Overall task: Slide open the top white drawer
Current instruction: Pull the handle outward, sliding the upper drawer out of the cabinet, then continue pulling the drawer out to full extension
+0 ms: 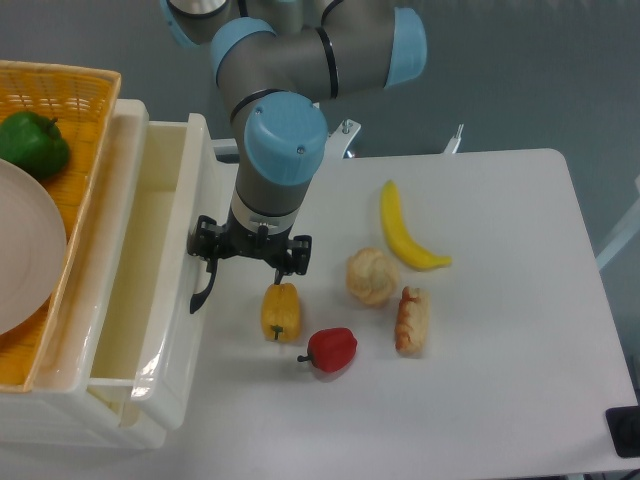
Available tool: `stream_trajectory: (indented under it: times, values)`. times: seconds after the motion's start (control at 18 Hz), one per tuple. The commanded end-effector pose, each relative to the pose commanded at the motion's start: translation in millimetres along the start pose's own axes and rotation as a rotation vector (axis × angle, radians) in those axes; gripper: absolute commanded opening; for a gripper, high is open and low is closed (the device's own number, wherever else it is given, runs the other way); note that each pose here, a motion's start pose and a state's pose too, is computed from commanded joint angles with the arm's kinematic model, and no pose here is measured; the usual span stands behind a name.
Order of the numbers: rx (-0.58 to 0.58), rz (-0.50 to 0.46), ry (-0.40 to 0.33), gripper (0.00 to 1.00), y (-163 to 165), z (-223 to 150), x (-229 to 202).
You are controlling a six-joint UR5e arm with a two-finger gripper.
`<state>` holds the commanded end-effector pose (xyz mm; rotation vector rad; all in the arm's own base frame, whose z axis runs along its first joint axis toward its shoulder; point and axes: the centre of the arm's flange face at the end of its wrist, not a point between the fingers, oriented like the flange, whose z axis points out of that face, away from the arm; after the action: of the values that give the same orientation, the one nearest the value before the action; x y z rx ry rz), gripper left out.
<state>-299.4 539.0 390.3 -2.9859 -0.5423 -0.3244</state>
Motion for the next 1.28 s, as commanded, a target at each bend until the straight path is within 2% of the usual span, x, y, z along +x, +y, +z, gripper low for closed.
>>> stream_trajectory:
  times: [1.28]
  values:
    - [0.008, -0.025, 0.006, 1.00, 3, -4, -34]
